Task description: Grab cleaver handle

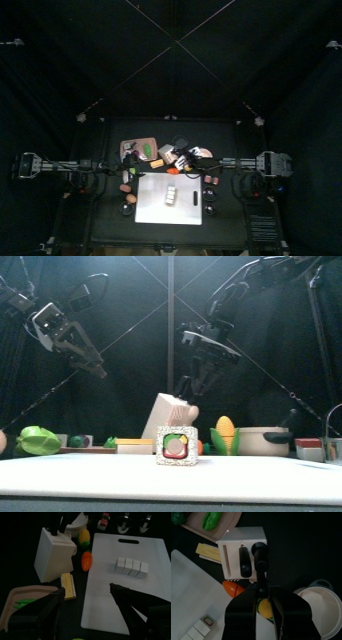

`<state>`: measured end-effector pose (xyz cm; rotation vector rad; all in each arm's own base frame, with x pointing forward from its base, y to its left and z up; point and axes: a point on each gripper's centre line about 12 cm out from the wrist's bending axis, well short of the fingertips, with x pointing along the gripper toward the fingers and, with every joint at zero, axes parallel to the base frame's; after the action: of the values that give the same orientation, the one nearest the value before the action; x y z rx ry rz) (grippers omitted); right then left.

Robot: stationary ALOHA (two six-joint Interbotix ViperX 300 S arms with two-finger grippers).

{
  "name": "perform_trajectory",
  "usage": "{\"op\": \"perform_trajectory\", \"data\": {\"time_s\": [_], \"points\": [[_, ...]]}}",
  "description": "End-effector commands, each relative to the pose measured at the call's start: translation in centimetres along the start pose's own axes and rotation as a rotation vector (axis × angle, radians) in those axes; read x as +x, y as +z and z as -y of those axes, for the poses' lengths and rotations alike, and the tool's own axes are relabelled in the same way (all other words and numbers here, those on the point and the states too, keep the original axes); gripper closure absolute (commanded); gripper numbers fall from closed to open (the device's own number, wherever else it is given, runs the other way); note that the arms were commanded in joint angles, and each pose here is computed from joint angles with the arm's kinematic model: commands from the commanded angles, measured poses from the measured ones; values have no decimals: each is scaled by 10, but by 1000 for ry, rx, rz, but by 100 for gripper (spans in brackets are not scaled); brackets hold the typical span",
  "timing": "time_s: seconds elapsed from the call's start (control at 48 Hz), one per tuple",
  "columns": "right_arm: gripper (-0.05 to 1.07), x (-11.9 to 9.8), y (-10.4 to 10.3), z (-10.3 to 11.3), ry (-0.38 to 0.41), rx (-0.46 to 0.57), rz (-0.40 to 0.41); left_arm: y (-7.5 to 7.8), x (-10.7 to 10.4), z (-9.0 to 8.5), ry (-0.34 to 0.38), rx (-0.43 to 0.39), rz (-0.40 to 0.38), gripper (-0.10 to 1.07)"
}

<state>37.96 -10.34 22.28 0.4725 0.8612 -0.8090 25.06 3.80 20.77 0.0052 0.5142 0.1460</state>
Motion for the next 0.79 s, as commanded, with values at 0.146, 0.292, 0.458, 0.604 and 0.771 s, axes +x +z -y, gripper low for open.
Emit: {"op": "perform_trajectory", "data": {"time_s": [0.146, 0.292, 0.458, 0.604, 0.771], "points": [[51, -30, 6, -5, 23, 2, 34, 3, -1, -1, 3, -3, 9, -5], [51, -42, 5, -9, 33, -5, 43, 3, 0, -1, 4, -5, 7, -5], [51, -55, 5, -11, 40, -9, 52, 3, 0, -1, 4, -5, 7, -5], [51, -67, 3, -10, 41, -14, 56, 3, -1, -1, 3, -3, 9, -5], [51, -85, -2, -13, 62, -28, 66, 2, 0, -1, 3, -2, 4, -5]]}}
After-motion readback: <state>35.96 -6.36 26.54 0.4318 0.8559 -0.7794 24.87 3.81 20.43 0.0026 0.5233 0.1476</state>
